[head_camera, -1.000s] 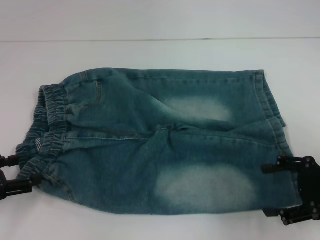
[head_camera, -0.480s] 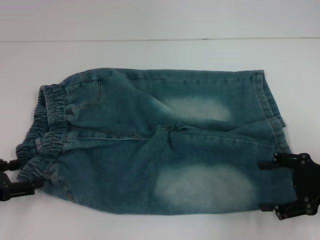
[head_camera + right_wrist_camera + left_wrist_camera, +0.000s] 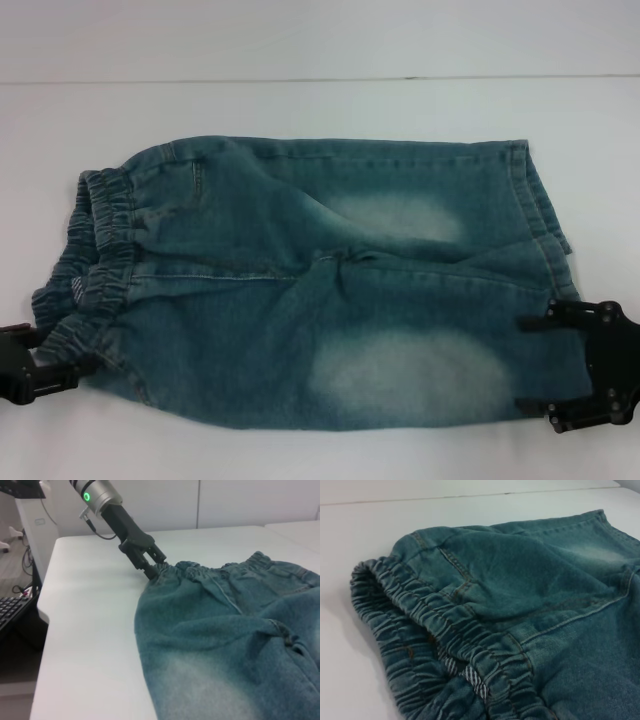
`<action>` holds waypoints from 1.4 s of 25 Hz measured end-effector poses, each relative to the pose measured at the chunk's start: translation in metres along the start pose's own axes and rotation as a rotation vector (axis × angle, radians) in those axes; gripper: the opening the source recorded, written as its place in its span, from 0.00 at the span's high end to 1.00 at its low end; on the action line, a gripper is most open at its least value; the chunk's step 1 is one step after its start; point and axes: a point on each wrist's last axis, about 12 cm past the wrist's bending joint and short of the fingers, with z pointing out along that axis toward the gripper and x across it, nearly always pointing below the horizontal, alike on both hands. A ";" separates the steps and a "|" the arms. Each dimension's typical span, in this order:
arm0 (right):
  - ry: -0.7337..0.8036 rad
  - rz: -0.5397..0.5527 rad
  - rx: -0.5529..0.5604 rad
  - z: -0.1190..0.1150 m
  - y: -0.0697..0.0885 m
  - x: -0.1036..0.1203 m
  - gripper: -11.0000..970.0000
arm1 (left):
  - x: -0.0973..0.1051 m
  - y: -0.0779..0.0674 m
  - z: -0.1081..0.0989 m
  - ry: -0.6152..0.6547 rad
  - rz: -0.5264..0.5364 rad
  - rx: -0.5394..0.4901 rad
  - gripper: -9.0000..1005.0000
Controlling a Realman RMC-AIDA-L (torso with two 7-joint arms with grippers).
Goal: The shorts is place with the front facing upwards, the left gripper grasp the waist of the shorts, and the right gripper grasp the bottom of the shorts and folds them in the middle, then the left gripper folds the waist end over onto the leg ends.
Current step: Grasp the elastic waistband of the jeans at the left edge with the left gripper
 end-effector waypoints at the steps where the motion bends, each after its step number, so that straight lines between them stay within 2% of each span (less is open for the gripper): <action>1: -0.001 0.000 0.003 0.000 0.000 0.000 0.14 | -0.001 0.000 0.000 0.000 0.001 0.003 0.22; 13: 0.006 0.024 0.028 -0.002 -0.001 0.002 0.17 | -0.017 -0.001 0.005 0.023 -0.028 0.053 0.59; 17: 0.029 0.085 0.025 -0.013 -0.003 0.001 0.17 | -0.017 0.000 0.006 0.032 -0.032 0.043 0.75; 20: 0.080 0.144 0.012 -0.030 -0.003 -0.004 0.18 | -0.015 0.002 0.006 0.036 -0.038 0.023 0.89; 26: 0.243 0.229 0.009 -0.066 0.000 -0.024 0.19 | -0.013 0.004 0.010 0.035 -0.040 -0.006 0.95; 35: 0.407 0.335 0.021 -0.076 -0.003 -0.027 0.18 | -0.014 0.004 0.022 0.049 -0.026 -0.032 0.95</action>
